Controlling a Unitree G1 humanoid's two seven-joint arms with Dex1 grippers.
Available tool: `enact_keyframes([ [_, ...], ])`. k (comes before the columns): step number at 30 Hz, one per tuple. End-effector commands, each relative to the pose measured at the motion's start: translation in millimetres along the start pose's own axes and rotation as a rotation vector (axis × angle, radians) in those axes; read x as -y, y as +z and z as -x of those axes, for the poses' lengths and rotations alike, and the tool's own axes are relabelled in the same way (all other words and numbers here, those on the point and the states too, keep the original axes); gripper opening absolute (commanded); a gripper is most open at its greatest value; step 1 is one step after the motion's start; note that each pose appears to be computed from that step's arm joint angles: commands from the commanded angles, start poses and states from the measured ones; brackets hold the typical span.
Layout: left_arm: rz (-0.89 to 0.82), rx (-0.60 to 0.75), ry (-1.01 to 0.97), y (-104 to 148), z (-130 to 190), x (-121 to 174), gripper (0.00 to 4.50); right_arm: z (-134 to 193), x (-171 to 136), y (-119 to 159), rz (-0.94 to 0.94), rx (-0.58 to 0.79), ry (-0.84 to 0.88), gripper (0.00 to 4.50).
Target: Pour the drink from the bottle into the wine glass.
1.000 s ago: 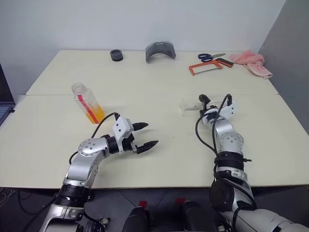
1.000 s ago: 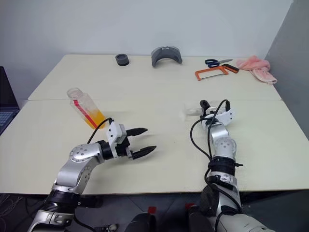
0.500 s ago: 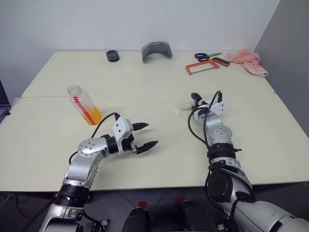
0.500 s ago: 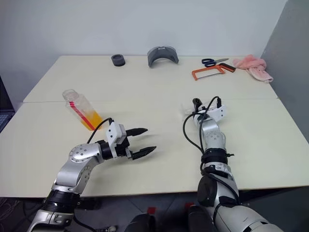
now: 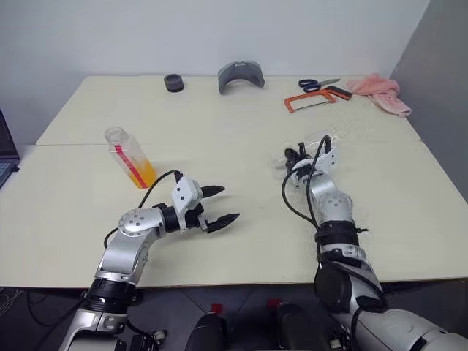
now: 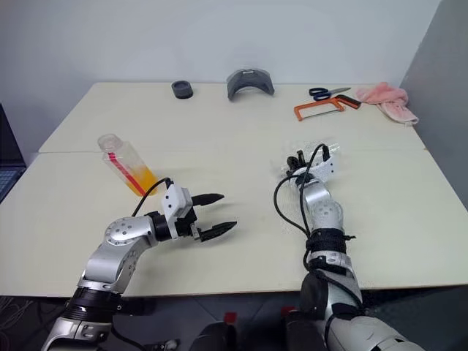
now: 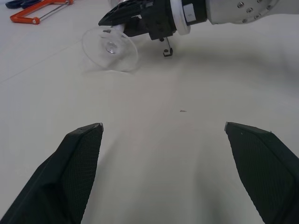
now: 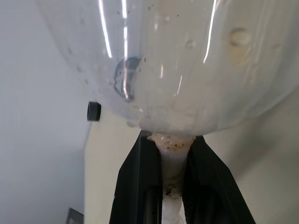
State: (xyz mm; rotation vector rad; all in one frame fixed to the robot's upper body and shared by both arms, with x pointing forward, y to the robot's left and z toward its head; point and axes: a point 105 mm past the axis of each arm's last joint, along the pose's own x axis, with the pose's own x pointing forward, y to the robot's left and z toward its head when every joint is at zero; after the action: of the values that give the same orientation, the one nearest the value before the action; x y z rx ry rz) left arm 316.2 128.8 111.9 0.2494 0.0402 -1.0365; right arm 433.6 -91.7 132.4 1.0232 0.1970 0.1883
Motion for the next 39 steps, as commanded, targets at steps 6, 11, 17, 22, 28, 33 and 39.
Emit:
enact_keyframes([
  [6,-0.042,0.017,0.038,11,3,-4,4.5,20,2,-7,0.926,0.0,0.184,0.2],
  [11,0.03,0.04,0.148,3,11,-5,4.5,32,21,-28,1.014,-0.06,0.205,0.2],
  [17,0.049,-0.006,0.196,-8,30,-7,4.5,43,34,-51,1.125,-0.133,0.271,0.2],
  [22,0.05,-0.02,0.261,-9,45,-15,4.5,41,17,-58,1.177,-0.112,0.374,0.2],
  [28,0.048,-0.029,0.326,-3,69,-20,4.5,29,-50,-73,1.135,-0.028,0.611,0.2],
  [33,0.041,-0.034,0.399,0,88,-28,4.5,20,-74,-113,1.174,-0.123,0.754,0.2],
  [39,0.032,-0.025,0.433,6,94,-29,4.5,13,-68,-128,1.199,-0.182,0.775,0.2],
])
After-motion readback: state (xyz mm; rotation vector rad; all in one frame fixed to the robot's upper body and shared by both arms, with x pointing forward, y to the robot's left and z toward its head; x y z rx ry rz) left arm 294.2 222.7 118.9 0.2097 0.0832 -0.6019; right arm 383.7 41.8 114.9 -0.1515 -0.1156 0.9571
